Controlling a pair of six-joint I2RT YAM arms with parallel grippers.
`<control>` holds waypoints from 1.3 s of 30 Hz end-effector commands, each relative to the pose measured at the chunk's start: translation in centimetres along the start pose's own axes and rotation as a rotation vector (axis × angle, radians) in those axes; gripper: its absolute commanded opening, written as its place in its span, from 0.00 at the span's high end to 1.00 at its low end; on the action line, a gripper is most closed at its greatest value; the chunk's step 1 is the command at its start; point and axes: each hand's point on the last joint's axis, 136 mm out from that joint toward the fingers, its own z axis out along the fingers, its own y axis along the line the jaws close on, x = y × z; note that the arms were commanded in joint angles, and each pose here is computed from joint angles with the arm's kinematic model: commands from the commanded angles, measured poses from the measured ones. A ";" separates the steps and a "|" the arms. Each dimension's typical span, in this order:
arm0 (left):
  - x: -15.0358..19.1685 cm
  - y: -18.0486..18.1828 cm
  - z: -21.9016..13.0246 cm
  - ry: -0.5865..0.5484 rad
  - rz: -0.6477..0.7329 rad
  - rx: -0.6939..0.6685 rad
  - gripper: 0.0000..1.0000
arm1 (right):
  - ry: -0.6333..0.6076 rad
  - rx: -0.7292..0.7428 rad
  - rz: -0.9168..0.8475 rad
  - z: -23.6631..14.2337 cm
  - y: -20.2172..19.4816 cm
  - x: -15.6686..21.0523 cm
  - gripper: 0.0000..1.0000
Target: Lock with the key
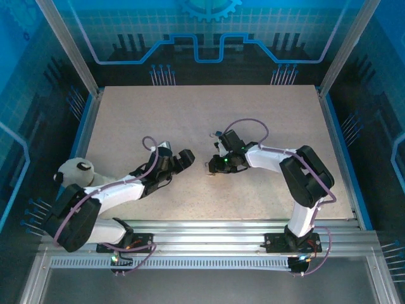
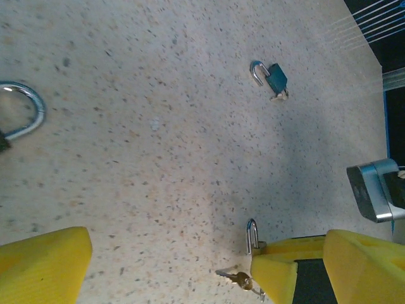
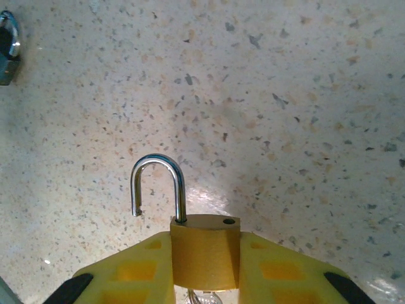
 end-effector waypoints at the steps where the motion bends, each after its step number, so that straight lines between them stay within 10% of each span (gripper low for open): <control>1: 0.0 -3.0 0.8 0.014 -0.045 0.092 0.06 | -0.029 -0.054 -0.011 -1.1 0.9 -0.6 0.77; 39: 4.4 -5.5 4.5 0.133 -0.071 0.152 0.59 | -0.057 -0.165 -0.001 -2.6 2.3 -0.4 0.77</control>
